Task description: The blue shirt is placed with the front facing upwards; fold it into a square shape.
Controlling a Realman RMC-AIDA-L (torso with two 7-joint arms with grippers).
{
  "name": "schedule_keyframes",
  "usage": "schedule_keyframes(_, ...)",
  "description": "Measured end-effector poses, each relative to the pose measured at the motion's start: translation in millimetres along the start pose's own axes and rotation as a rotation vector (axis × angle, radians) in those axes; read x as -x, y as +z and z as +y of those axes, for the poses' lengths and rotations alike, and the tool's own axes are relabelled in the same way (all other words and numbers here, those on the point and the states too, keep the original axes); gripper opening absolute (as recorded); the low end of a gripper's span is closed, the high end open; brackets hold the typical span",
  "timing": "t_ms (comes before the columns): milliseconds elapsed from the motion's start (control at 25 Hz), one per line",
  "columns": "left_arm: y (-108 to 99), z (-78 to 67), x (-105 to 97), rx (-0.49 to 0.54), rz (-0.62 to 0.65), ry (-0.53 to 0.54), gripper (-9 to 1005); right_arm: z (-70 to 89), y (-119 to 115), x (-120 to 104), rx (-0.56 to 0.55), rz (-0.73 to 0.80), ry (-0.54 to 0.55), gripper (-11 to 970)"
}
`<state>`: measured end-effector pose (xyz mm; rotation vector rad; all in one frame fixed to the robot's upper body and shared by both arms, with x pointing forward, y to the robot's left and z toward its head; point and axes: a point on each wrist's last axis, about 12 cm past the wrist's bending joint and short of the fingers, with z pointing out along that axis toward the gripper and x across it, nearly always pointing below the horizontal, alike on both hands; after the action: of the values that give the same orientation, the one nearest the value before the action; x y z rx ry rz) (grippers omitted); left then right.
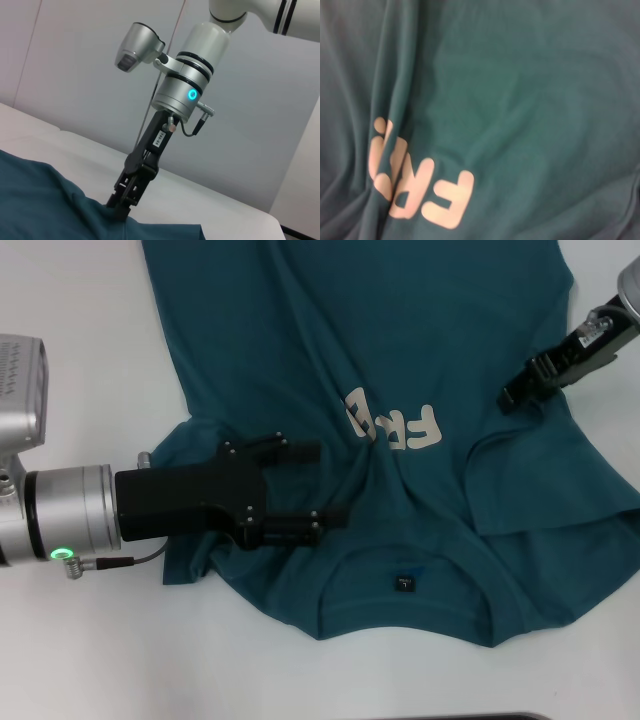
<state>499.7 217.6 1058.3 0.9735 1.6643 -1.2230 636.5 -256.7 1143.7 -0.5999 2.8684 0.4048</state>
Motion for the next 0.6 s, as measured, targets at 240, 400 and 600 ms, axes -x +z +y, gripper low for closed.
schedule_keyframes(240,0,0.2,0,-0.001,0.000,0.001,903,4.0,-1,4,0.028,-0.024,-0.004,615)
schedule_keyframes(400,0,0.2,1,-0.001,0.000,0.002,903,3.3,-2,4,0.028,-0.034,-0.002,616)
schedule_keyframes(600,1,-0.1,0,-0.001,-0.001,0.002,902,-6.3,-11,2,0.032,-0.041,0.034,616)
